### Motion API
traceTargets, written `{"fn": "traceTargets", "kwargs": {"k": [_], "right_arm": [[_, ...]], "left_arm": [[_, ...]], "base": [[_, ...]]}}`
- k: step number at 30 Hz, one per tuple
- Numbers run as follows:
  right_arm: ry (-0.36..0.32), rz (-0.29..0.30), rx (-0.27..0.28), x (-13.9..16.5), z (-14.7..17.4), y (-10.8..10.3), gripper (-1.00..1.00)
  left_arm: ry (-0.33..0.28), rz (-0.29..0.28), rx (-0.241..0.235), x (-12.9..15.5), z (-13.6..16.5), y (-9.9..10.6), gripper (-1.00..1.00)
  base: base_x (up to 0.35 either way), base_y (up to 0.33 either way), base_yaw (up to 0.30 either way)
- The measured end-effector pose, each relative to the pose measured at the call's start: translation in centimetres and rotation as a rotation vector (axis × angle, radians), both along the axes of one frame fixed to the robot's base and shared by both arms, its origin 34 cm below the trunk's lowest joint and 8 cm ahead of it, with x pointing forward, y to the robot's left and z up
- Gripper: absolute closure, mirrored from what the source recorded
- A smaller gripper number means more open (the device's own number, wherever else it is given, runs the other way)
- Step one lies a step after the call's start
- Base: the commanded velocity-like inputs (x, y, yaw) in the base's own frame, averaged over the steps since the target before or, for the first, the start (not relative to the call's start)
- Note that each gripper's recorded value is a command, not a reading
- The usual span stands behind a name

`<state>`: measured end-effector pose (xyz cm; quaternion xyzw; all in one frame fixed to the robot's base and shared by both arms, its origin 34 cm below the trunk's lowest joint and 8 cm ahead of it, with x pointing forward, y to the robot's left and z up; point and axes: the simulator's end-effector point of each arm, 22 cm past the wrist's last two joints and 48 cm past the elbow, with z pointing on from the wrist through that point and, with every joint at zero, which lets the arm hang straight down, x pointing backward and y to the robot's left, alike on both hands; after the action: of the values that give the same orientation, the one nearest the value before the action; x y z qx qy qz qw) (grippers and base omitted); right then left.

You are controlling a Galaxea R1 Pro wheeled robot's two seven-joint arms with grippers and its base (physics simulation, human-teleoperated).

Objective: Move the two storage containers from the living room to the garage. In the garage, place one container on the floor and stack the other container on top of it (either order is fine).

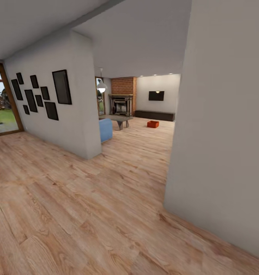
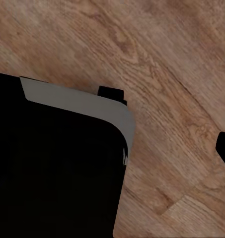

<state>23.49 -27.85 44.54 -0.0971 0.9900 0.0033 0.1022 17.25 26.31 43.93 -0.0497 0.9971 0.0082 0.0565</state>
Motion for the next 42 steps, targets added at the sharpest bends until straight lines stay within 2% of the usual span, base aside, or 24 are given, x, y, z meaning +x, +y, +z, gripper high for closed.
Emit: {"fn": "traceTargets", "kwargs": {"k": [15, 27, 36, 42], "right_arm": [[0.001, 0.000, 0.000, 0.00, 0.00, 0.00, -1.00], [0.001, 0.000, 0.001, -0.01, 0.00, 0.04, -1.00], [0.001, 0.000, 0.001, 0.00, -0.01, 0.11, -1.00], [0.001, 0.000, 0.000, -0.01, -0.01, 0.03, -1.00]], "left_arm": [[0.000, 0.000, 0.000, 0.00, 0.00, -0.02, -1.00], [0.000, 0.000, -0.003, 0.01, 0.00, -0.15, -1.00], [0.000, 0.000, -0.003, 0.00, 0.00, -0.15, -1.00], [0.000, 0.000, -0.002, 0.01, 0.00, -0.14, -1.00]], "base": [[0.322, 0.000, 0.265], [0.322, 0.000, 0.021], [0.322, 0.000, 0.201], [0.322, 0.000, 0.038]]}}
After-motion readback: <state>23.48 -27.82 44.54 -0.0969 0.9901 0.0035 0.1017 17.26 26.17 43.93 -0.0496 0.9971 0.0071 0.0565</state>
